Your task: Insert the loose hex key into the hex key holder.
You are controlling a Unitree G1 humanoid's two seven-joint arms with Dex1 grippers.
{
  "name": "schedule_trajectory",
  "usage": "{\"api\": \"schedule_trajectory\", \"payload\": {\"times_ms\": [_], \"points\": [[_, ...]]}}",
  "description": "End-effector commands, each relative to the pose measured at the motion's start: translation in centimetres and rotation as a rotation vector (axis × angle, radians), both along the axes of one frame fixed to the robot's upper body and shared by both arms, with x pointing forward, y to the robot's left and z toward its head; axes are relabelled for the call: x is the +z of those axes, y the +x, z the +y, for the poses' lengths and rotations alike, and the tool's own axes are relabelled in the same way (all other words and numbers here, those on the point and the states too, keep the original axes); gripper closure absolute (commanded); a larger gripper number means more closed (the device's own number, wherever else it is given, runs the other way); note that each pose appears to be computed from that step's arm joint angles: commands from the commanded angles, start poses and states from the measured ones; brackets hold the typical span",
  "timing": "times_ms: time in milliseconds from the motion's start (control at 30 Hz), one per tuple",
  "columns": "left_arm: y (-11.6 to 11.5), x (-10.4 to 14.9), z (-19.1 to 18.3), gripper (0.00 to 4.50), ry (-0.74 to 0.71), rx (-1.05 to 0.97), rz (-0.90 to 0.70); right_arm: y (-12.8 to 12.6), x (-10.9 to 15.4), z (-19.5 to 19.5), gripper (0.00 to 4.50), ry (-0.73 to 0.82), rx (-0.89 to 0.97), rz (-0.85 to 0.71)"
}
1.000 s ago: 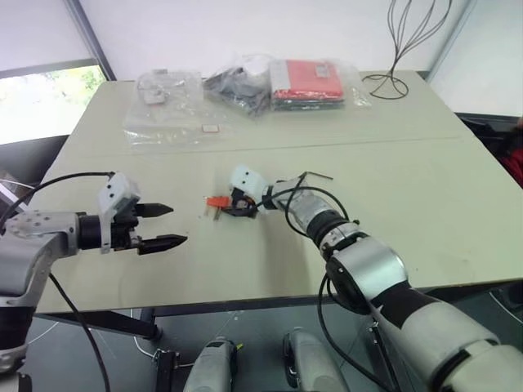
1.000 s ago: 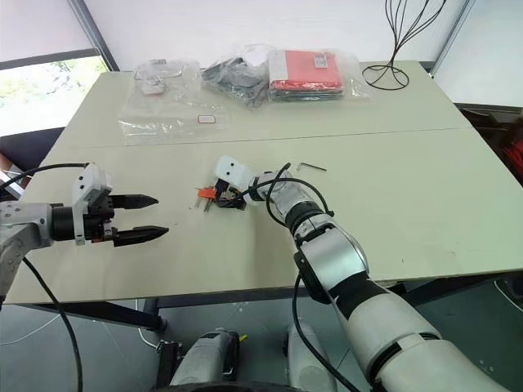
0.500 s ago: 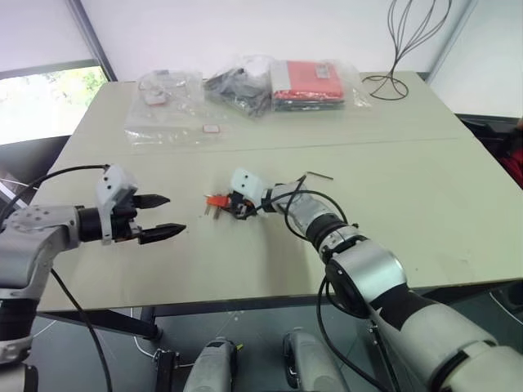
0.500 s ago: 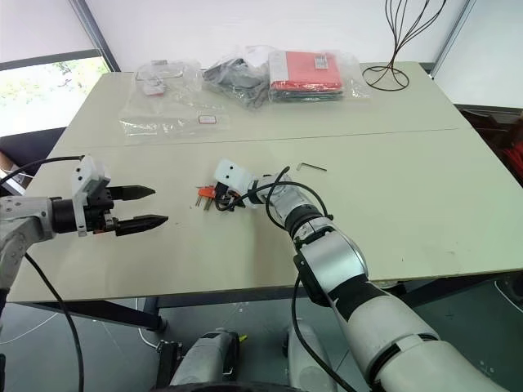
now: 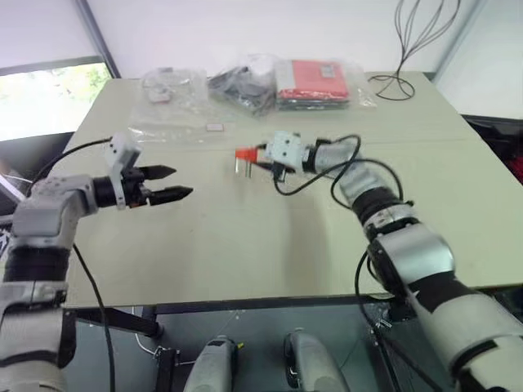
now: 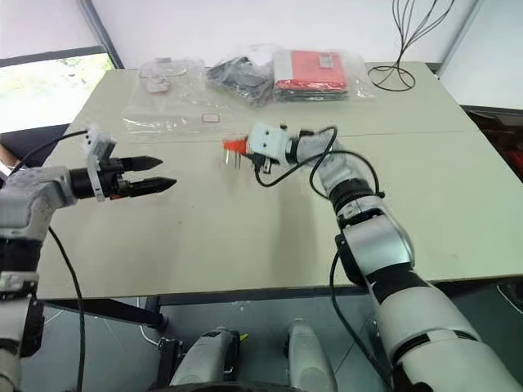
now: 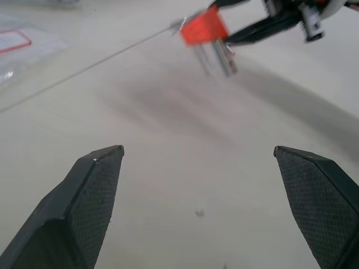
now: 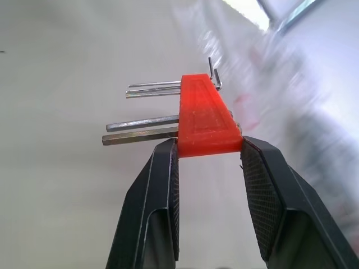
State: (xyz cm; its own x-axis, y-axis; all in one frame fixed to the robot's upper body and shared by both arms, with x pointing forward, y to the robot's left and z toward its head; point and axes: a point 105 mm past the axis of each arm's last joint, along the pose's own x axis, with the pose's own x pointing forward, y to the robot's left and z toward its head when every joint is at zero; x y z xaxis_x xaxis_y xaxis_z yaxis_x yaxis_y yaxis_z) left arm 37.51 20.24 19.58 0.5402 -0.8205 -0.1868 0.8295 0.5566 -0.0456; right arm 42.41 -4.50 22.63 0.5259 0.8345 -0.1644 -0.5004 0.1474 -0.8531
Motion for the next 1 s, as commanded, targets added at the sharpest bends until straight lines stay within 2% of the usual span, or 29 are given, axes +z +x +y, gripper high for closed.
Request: {"api": "schedule_trajectory", "payload": {"times_ms": [33,200,333,600,1000], "points": [[1.6,1.5,-1.2,0.00,-0.031,-0.048,-0.028,-2.0,3.3,0.7,3.48,-0.027,0.094,-0.233],[2.8,3.1,-5.2,0.00,-0.146,-0.167,-0.001,-3.5,3.4,0.4,3.48,-0.123,0.125,-0.456],[3.0,4.4,-7.9,0.00,-0.219,-0.257,0.015,-3.9,3.8,0.2,3.48,-0.123,0.120,-0.541],[2.8,4.6,-10.1,0.00,-0.234,-0.337,0.018,-4.1,4.3,-0.2,3.48,-0.110,0.096,-0.578],[3.0,6.0,-10.3,0.00,-0.277,-0.334,-0.013,-4.6,3.5,0.1,3.48,-0.123,0.115,-0.558]]}}
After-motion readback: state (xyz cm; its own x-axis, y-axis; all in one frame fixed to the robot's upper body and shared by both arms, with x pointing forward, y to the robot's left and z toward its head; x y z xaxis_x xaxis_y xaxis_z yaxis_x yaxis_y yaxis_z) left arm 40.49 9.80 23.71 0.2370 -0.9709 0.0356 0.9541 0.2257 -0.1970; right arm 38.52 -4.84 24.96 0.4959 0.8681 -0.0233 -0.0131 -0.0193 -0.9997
